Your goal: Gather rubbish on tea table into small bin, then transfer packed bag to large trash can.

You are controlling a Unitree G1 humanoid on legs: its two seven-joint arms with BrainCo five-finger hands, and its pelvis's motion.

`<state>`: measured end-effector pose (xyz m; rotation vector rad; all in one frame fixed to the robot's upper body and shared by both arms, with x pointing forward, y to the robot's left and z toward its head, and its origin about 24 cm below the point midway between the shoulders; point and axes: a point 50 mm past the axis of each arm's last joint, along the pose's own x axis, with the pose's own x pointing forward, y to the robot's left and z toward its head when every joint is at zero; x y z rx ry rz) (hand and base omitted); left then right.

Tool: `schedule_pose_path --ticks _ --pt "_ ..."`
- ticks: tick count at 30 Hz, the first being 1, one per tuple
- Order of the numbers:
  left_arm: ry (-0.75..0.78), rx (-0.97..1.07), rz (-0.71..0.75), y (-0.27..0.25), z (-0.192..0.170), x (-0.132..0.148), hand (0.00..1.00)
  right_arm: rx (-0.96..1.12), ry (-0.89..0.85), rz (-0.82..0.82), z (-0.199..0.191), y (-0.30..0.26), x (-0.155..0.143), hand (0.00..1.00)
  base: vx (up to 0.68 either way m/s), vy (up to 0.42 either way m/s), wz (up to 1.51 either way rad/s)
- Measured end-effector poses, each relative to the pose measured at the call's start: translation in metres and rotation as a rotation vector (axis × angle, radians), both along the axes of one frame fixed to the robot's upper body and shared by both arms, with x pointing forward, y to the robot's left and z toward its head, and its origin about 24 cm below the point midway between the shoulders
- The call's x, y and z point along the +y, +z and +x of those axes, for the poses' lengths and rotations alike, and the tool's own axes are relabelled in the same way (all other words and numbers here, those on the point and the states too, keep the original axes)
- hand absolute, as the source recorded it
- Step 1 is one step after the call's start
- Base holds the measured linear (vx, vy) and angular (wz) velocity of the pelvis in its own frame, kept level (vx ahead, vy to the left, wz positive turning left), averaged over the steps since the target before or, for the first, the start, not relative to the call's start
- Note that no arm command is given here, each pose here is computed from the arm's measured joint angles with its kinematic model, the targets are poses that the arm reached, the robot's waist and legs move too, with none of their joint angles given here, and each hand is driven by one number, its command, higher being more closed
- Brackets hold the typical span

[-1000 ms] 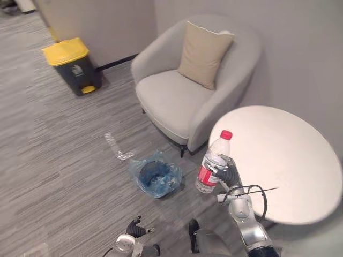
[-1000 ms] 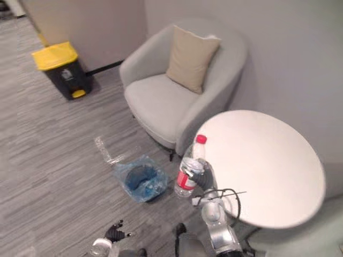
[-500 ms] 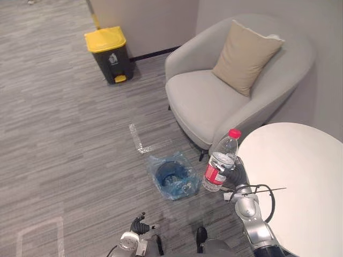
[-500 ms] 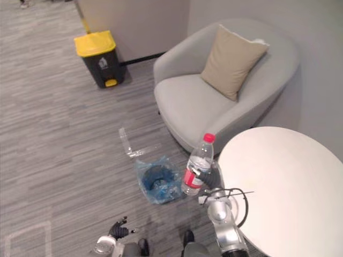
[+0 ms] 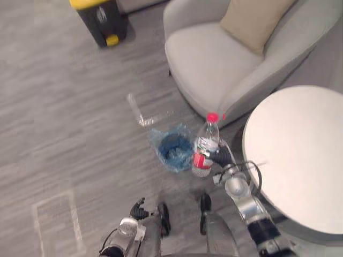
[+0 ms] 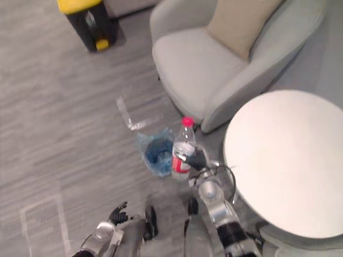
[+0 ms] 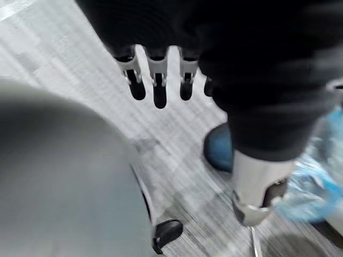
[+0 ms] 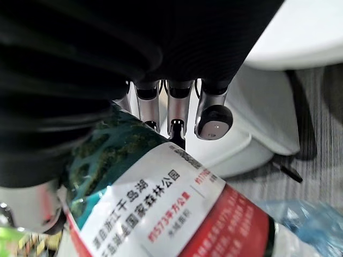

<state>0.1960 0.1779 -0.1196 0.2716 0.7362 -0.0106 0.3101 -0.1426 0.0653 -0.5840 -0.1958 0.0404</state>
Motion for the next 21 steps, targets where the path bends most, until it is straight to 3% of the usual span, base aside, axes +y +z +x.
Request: schedule_pose_path --ticks 5,12,21 --pt "0.128 -0.128 -0.015 0.024 0.034 0.016 0.00 -0.108 0.006 -0.040 0.025 0.037 0.002 1.00 -0.14 -0.001 0.12" --pt "0.183 -0.393 -0.076 0.083 0.098 0.010 0.00 -0.269 -0.045 -0.084 0.052 0.094 0.006 1.00 -0.11 -0.014 0.11" --pt "0.206 -0.576 -0.171 0.125 0.125 -0.004 0.00 -0.435 -0.076 -0.086 0.071 0.160 0.017 1.00 0.00 0.000 0.09"
